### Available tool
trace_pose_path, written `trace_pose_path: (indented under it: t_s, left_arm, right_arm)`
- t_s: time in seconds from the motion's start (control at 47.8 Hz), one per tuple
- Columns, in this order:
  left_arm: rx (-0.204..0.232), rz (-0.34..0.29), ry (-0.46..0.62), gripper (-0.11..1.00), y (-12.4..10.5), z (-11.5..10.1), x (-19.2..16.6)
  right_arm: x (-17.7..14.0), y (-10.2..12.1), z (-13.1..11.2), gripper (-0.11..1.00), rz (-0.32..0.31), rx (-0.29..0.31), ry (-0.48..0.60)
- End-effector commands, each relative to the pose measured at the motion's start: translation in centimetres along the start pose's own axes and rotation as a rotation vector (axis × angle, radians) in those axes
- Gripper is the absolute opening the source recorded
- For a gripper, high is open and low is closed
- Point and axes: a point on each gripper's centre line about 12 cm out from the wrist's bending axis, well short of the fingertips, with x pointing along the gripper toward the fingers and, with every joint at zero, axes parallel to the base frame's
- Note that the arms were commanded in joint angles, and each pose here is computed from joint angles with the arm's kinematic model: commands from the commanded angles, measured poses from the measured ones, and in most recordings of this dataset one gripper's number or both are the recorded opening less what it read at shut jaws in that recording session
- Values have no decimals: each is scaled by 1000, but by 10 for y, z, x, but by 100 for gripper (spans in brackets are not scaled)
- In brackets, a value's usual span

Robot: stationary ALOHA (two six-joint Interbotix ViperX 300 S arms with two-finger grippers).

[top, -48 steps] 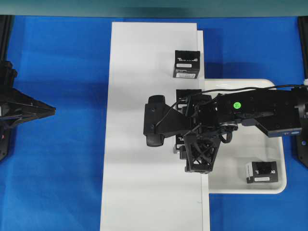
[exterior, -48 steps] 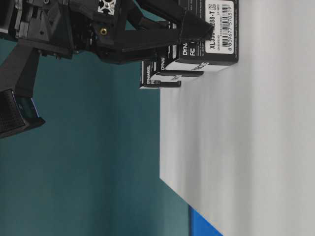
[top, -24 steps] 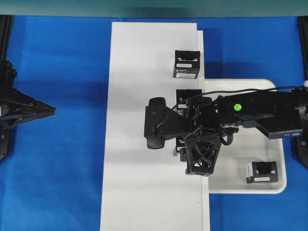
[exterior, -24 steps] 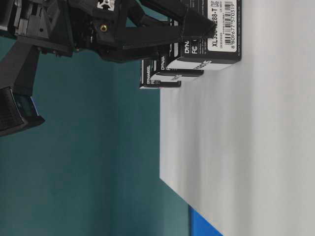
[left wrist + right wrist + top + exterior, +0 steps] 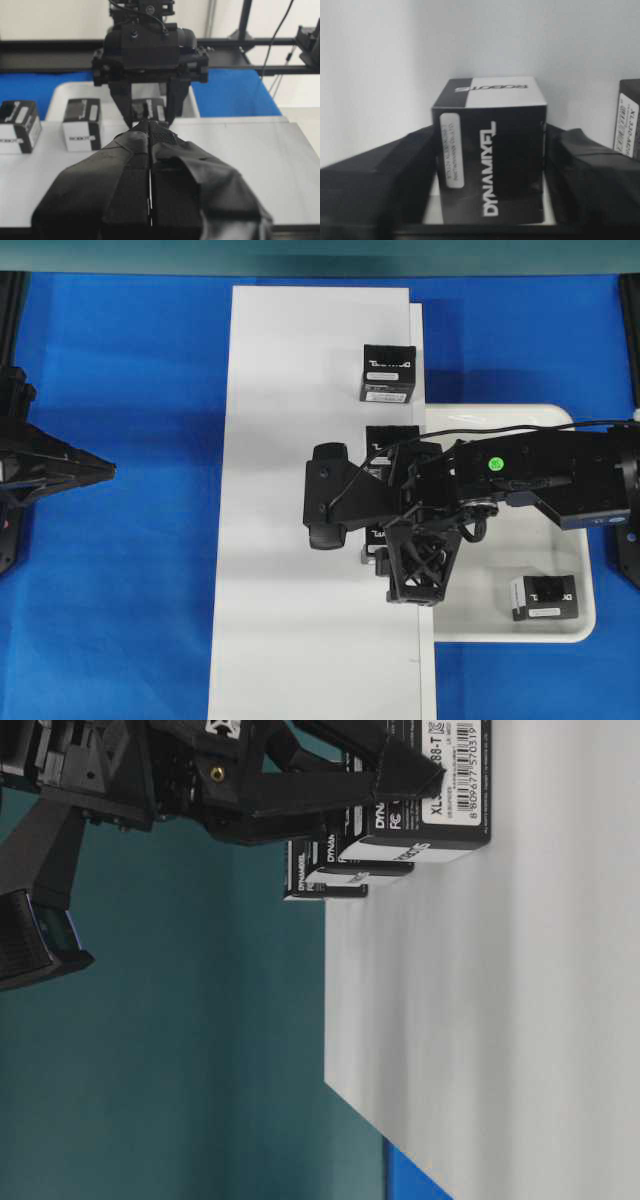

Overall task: Place the box from the white plastic tray onto the white base.
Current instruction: 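Lower the box onto the white base in line with the other boxes, then open the right gripper to release the box on the base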

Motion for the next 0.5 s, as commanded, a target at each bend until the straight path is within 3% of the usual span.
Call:
trace_pose_path:
  t_s: [0.0, 0.084, 0.125, 0.481]
  left_arm:
    - [2, 0, -25, -6, 0, 11, 2]
    - [0, 0, -25, -6, 0, 11, 2]
    - [0, 0, -25, -6, 0, 11, 2]
    - [0, 0, 12, -6, 0, 6, 2]
  right_arm:
    - [6, 1, -2, 79, -4, -8, 6]
    - [7, 0, -1, 96, -14, -23, -22]
    - [7, 0, -1, 99, -16, -20, -34]
    - [2, 0, -1, 99, -14, -13, -70]
